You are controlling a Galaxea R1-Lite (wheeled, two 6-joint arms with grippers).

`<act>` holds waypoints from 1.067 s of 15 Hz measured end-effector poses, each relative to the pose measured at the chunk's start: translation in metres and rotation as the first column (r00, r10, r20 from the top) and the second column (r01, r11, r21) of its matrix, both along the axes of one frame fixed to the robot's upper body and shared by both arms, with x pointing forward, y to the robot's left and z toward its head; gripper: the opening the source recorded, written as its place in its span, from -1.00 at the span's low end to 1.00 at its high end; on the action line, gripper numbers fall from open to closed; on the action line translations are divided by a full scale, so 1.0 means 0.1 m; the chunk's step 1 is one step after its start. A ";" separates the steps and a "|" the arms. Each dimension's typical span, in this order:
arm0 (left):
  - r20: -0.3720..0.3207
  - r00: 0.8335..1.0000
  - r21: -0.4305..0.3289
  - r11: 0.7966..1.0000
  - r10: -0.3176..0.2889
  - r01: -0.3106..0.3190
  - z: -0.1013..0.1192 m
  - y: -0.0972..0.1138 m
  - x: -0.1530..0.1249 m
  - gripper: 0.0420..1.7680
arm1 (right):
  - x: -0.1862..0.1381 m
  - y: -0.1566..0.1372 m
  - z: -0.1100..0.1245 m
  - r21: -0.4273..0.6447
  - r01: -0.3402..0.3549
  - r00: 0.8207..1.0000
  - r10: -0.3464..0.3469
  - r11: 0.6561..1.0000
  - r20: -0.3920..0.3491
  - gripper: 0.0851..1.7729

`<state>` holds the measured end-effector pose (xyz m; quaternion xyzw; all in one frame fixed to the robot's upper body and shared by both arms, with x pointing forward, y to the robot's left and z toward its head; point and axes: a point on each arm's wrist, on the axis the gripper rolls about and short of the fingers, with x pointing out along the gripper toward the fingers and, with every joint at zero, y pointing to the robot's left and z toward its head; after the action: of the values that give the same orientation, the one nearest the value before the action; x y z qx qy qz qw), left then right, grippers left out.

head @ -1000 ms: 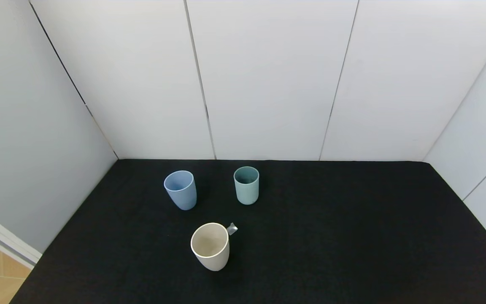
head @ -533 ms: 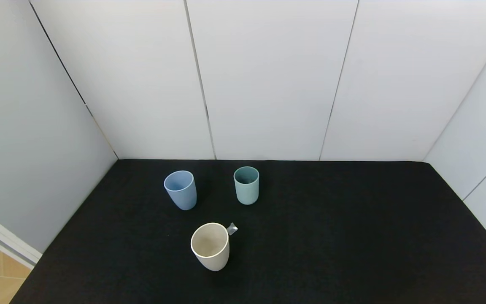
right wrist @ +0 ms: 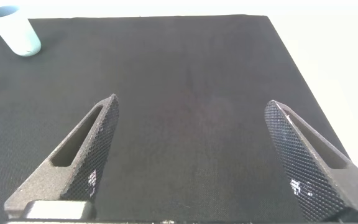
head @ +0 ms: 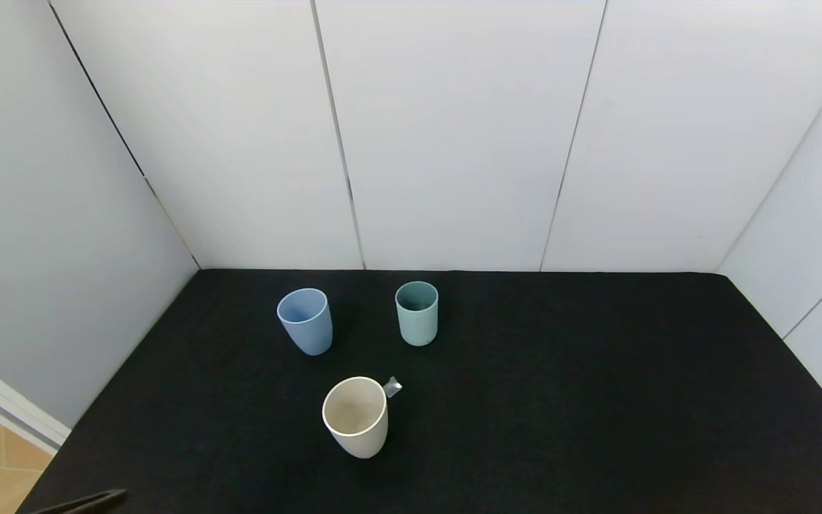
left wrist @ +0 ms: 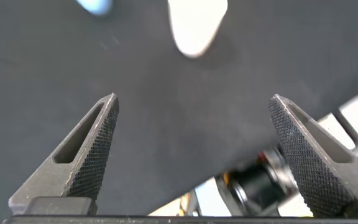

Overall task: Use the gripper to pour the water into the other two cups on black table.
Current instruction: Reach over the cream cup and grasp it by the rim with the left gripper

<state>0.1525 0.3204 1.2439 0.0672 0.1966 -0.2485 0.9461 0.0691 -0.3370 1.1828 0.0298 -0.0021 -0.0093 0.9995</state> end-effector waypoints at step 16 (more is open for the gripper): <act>-0.166 0.976 0.030 0.988 -0.144 0.151 -0.57 -0.35 1.13 0.94 | 0.00 0.00 0.00 0.000 0.000 1.000 0.000 1.000 0.000 0.93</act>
<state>0.2651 0.2857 1.1873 0.0812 0.2735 -0.3182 0.9041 0.0691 -0.3370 1.1828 0.0298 -0.0019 -0.0093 0.9995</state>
